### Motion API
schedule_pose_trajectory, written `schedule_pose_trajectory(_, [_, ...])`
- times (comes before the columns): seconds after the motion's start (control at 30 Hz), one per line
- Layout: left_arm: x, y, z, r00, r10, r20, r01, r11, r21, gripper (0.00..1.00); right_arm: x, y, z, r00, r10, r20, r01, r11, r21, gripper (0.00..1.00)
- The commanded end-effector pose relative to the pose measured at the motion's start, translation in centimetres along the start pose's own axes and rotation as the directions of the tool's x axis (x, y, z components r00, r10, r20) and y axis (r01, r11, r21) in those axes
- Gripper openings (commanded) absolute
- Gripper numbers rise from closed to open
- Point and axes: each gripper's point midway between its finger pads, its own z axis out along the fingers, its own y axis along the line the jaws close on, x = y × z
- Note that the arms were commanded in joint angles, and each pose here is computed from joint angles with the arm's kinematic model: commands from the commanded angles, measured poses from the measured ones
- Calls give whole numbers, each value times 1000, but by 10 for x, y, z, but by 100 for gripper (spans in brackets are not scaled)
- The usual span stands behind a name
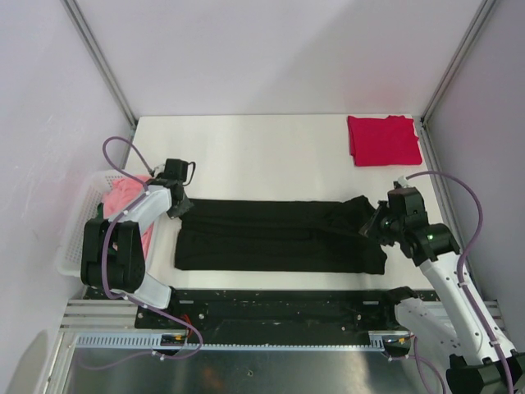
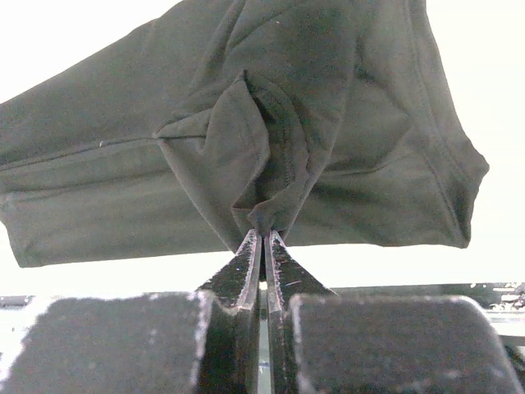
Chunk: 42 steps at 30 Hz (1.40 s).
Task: Fold and stack the t-shirts
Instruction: Fold the other side of the tshirt into a rectangle
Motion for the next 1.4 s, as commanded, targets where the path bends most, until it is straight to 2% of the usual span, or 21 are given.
schedule_pose_trajectory(0.0, [-4,6,-1,1000,0,15,1,1000,-20,0,13,8,-6,999,29,-34,-31,999,-43,4])
schedule_pose_trajectory(0.5, [9,10,7,1000,-6,-23,5,999,-35,1,45,-2,8,994,27,-105,-30,999,-24,4])
schedule_pose_trajectory(0.83, [11,12,4,1000,-18,-20,17,999,-29,7,58,1,13,992,-3,-124,2,1000,-5,4])
schedule_pose_trajectory(0.93, [10,10,1,1000,-18,-15,18,1000,-17,13,58,-3,12,993,-5,-119,7,1000,15,4])
schedule_pose_trajectory(1.2, [-2,8,-12,999,-21,28,21,1000,22,44,64,-12,9,993,1,-121,2,999,32,6])
schedule_pose_trajectory(1.37, [-13,-1,-25,998,-20,59,15,997,82,54,77,-9,17,988,4,-153,0,1000,27,7])
